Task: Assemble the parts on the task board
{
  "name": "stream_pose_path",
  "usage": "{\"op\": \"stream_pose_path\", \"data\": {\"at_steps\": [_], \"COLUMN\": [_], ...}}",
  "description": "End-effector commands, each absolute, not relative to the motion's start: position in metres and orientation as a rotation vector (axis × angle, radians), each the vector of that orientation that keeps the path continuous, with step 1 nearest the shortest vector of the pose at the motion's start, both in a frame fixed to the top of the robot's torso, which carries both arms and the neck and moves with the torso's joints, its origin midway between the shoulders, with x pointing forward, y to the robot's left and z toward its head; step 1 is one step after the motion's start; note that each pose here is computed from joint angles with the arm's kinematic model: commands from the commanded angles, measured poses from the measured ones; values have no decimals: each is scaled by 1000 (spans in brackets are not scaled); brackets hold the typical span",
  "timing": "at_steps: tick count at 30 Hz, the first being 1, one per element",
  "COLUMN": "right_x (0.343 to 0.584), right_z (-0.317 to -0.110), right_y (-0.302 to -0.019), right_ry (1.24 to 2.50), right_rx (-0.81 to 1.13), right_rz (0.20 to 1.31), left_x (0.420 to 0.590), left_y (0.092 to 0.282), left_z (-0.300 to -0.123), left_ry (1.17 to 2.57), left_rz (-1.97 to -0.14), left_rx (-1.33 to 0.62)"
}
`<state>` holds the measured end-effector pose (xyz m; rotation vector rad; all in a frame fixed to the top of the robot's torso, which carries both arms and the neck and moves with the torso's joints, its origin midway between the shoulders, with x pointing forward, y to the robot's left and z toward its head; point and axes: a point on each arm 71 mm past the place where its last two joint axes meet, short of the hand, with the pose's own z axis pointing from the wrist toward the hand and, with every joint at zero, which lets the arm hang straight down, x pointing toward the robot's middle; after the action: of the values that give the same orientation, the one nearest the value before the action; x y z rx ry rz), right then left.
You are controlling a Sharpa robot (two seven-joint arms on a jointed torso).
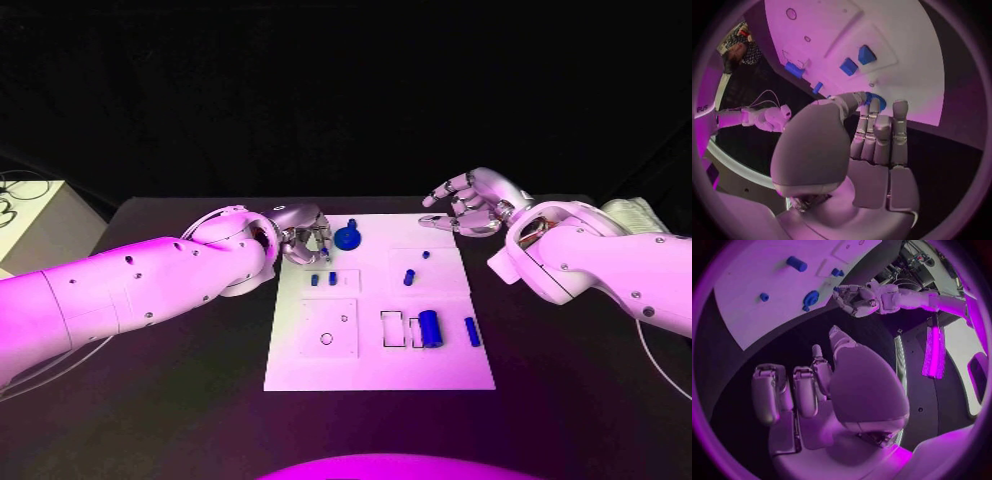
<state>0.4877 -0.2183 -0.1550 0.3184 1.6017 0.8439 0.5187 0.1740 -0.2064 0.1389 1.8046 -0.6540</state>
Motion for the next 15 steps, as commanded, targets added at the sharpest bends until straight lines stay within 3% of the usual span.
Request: {"op": "stream_pose_path", "data": {"at_steps": [1,15], "right_x": [487,487], "right_z": [-156,-156], "right_y": [-217,-216], "right_ry": [1610,1610], "right_rx": [302,302], "right_rz": [854,855], "left_x": [520,525], "left_y": [174,173], "left_z": [-209,-212], "left_ry": [1831,1835], "left_rz": [-656,-642], "left_rx": [141,150]}}
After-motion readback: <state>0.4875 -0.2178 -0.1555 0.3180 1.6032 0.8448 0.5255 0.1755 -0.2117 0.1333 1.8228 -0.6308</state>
